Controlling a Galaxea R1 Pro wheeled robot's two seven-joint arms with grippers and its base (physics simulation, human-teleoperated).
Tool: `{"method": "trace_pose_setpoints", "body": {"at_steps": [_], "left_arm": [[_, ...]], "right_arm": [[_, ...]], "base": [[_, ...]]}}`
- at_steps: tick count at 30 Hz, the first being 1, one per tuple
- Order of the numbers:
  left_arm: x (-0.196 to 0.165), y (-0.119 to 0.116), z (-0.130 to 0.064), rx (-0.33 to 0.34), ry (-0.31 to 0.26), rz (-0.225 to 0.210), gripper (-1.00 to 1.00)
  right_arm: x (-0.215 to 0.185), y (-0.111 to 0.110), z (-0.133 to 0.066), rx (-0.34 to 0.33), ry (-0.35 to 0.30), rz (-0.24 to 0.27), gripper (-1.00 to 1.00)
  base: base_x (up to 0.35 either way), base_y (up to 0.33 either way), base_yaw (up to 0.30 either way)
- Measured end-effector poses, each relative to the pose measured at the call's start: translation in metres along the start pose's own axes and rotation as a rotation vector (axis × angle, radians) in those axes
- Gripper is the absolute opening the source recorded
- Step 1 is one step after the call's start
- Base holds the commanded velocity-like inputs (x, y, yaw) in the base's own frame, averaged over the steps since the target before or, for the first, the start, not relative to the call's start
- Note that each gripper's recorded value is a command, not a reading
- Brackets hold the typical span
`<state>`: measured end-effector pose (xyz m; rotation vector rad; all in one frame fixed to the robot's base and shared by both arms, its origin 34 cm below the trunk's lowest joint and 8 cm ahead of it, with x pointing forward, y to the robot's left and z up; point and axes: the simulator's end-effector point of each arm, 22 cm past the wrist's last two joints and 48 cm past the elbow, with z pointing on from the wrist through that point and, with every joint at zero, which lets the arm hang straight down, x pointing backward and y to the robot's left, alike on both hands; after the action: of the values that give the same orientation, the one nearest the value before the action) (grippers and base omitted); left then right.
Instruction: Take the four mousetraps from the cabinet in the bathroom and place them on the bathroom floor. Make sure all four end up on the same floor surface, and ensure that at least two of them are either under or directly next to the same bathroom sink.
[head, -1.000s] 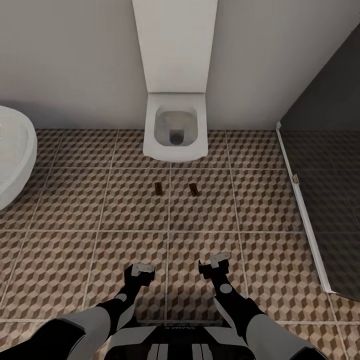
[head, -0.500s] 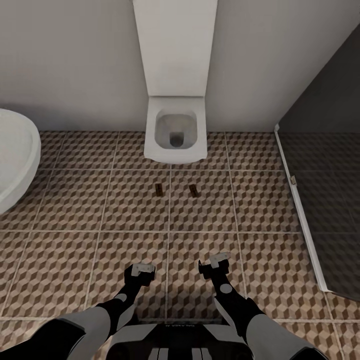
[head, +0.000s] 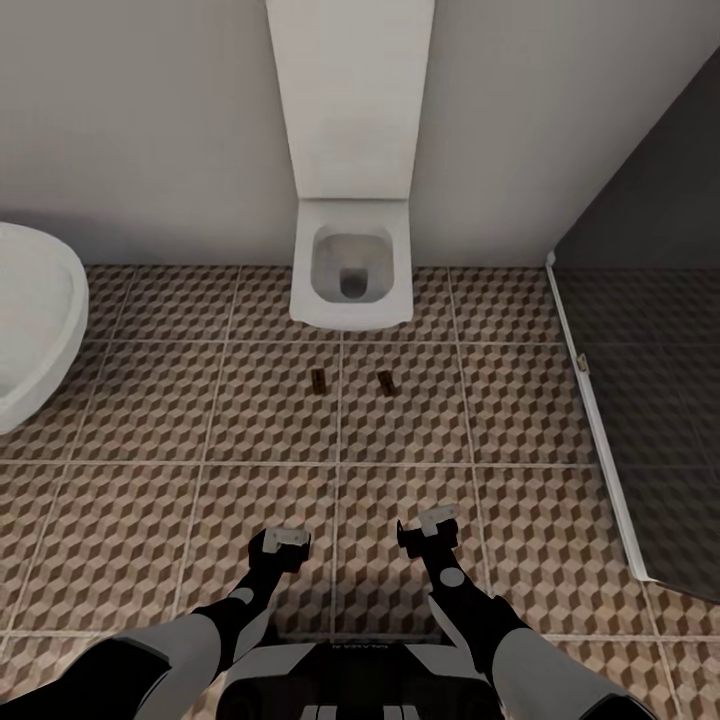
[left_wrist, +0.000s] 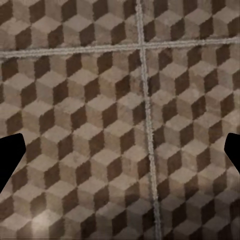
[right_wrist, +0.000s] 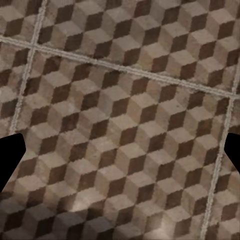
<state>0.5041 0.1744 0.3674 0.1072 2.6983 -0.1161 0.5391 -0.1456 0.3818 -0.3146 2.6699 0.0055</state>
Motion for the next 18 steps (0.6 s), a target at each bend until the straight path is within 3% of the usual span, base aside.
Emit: {"method": "trace_pose_setpoints", "body": {"at_steps": [18], "left_arm": [[-0.008, -0.002, -0.026, 0.0, 0.004, 0.0, 1.0]], "right_arm": [[-0.011, -0.001, -0.025, -0.002, 0.002, 0.0, 1.0]], "base": [[0.0, 0.0, 0.0]]}}
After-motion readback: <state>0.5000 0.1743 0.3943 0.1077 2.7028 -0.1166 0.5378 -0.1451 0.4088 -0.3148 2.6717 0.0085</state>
